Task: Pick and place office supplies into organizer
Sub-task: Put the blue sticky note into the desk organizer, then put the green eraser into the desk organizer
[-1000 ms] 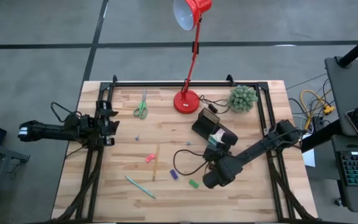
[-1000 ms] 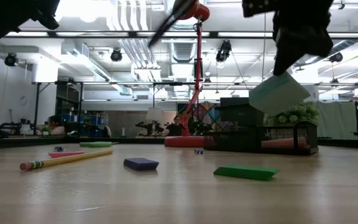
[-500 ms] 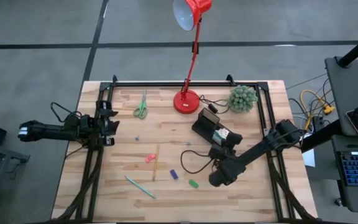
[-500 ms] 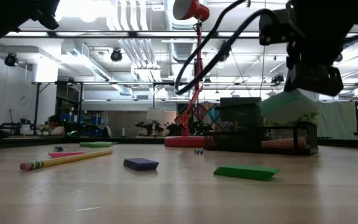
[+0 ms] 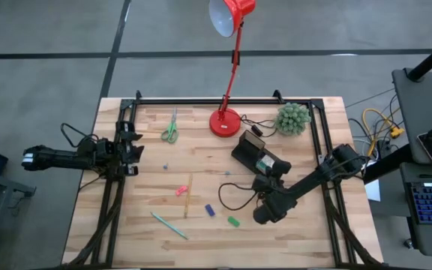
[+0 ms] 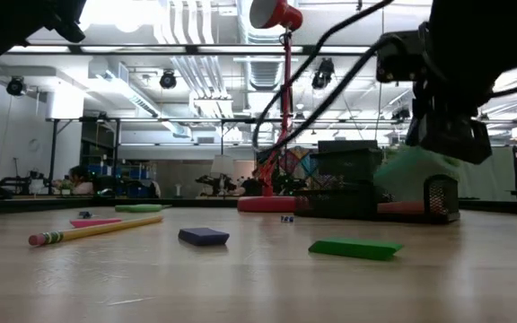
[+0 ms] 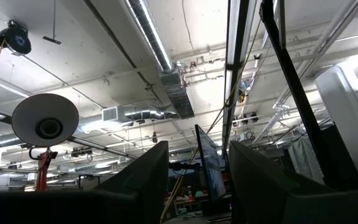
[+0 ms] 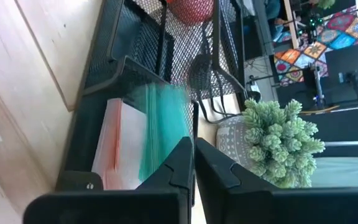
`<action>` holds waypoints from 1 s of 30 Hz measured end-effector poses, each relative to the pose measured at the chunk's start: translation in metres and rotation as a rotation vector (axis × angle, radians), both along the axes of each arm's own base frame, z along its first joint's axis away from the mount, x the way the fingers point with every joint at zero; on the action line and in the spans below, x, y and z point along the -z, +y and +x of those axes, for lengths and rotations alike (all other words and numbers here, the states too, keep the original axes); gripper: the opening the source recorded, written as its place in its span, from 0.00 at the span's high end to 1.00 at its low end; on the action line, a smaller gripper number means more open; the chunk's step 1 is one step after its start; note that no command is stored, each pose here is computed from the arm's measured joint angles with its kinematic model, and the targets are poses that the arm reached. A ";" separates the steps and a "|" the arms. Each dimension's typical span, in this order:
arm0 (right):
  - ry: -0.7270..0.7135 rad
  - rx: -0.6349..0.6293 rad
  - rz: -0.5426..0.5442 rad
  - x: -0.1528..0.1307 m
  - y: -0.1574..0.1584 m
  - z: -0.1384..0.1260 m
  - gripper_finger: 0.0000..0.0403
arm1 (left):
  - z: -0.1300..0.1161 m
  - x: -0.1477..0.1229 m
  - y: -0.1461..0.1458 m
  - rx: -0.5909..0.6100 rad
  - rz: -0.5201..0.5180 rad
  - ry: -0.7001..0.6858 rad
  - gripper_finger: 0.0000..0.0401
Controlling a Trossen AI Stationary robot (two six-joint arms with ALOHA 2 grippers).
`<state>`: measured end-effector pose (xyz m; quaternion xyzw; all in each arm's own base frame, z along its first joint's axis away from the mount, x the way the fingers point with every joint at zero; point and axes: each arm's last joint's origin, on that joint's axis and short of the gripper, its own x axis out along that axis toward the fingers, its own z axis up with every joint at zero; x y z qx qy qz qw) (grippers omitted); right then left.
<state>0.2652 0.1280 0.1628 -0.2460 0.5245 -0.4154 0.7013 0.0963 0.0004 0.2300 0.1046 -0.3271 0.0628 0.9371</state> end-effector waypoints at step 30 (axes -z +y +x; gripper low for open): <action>-0.125 0.091 0.206 -0.029 0.009 0.030 0.96 | 0.000 0.000 0.000 0.000 0.000 0.000 0.61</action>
